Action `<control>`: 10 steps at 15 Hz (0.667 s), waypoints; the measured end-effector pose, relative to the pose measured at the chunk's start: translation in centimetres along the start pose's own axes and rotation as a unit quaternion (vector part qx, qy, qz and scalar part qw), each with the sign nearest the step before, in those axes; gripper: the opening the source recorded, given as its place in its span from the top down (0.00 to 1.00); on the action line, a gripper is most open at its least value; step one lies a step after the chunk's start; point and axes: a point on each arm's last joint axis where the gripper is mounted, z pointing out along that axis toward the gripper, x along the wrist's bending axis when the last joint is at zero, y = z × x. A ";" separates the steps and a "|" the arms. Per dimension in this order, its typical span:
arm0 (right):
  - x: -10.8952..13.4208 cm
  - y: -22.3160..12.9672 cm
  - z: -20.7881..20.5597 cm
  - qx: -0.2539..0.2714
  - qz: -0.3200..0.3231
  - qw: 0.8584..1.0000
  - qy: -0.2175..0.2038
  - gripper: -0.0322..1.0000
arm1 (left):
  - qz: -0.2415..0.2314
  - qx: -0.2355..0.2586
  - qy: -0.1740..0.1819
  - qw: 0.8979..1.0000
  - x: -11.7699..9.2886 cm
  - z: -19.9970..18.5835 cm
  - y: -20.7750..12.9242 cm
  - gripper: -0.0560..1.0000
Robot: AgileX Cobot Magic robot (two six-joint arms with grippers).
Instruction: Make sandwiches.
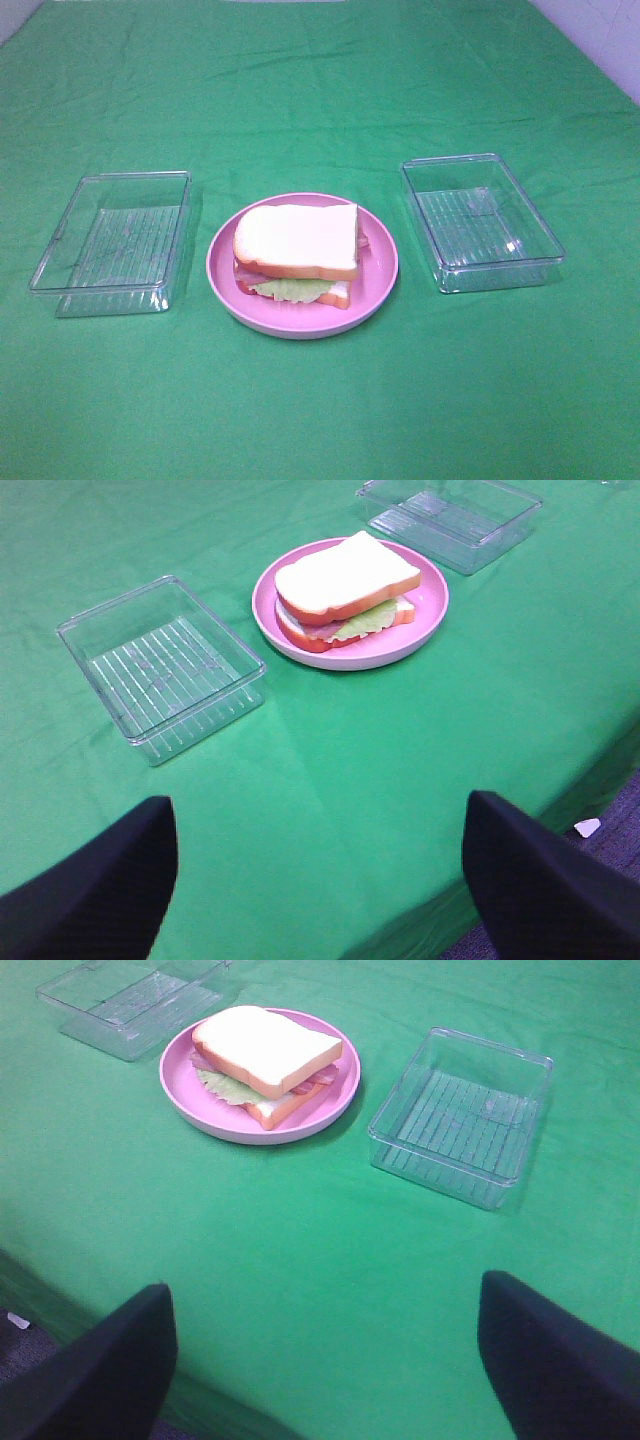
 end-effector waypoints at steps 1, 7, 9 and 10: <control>0.0 0.0 0.0 0.000 0.000 1.000 0.000 0.21 | 0.000 0.000 0.000 1.000 0.0 0.0 0.0 0.24; 0.3 0.2 0.2 0.005 0.072 0.992 -0.108 0.21 | -0.002 -0.001 -0.003 1.000 -0.1 0.0 0.0 0.24; 0.4 0.3 0.4 0.008 0.111 0.979 -0.169 0.21 | -0.002 -0.001 -0.003 1.000 -0.1 0.0 0.0 0.24; 0.4 0.3 0.5 0.009 0.123 0.974 -0.189 0.21 | -0.002 -0.001 -0.003 1.000 -0.1 0.0 0.0 0.24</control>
